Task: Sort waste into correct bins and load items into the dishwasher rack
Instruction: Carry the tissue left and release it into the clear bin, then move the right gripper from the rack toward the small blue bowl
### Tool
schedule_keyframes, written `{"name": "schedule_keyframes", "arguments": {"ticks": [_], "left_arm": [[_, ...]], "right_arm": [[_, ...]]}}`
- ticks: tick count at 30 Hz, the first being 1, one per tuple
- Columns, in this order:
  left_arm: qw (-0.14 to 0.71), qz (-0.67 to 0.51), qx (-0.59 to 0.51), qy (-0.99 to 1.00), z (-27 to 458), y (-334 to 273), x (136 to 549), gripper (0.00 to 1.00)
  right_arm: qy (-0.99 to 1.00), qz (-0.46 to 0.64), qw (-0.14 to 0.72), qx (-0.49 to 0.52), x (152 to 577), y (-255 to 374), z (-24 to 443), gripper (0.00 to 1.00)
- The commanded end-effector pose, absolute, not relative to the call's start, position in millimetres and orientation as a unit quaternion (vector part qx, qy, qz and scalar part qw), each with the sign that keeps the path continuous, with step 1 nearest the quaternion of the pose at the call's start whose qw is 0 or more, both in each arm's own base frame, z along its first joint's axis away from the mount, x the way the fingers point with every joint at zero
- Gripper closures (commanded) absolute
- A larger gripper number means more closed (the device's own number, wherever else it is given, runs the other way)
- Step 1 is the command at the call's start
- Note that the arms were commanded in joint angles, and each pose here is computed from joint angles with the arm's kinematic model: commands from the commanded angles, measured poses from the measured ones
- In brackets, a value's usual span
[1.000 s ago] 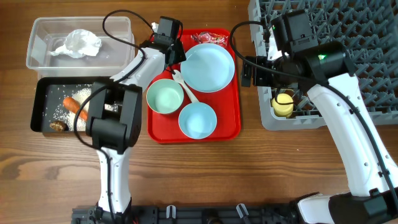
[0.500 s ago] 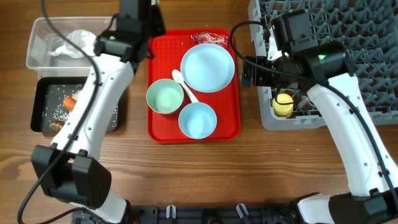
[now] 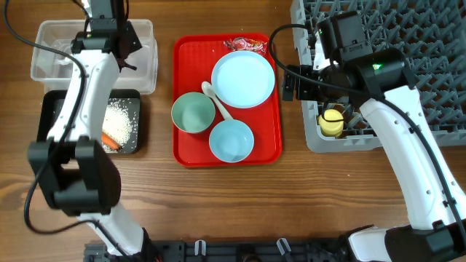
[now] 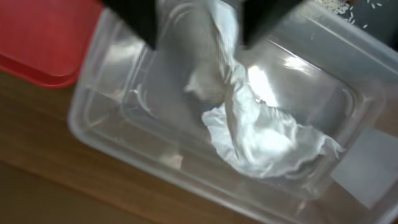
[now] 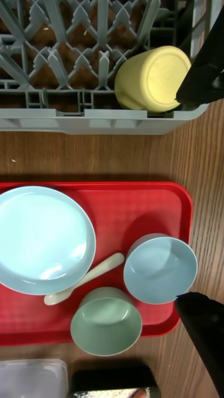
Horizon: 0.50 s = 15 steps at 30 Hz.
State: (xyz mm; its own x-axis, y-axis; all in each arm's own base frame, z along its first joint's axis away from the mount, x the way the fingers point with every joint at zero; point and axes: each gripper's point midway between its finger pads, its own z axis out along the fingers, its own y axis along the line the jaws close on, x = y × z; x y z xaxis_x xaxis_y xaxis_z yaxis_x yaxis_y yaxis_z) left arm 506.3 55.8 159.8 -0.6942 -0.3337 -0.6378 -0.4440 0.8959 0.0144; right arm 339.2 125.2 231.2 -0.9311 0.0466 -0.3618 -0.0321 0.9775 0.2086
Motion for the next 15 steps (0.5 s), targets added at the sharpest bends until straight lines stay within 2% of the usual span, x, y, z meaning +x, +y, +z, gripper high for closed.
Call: {"name": "schedule_keyframes", "arguments": {"ticks": [1, 10, 15], "left_arm": [[0.299, 0.064, -0.202, 0.931, 128.2, 50.5, 509.7, 0.0], [0.336, -0.001, -0.171, 0.926, 154.8, 14.7, 521.7, 0.0], [0.321, -0.064, -0.124, 0.937, 180.3, -34.5, 498.5, 0.0]], "right_arm": [[0.978, 0.098, 0.183, 0.007, 340.7, 123.3, 227.1, 0.0], [0.978, 0.098, 0.183, 0.007, 340.7, 123.3, 227.1, 0.01], [0.978, 0.098, 0.183, 0.007, 340.7, 123.3, 227.1, 0.0]]}}
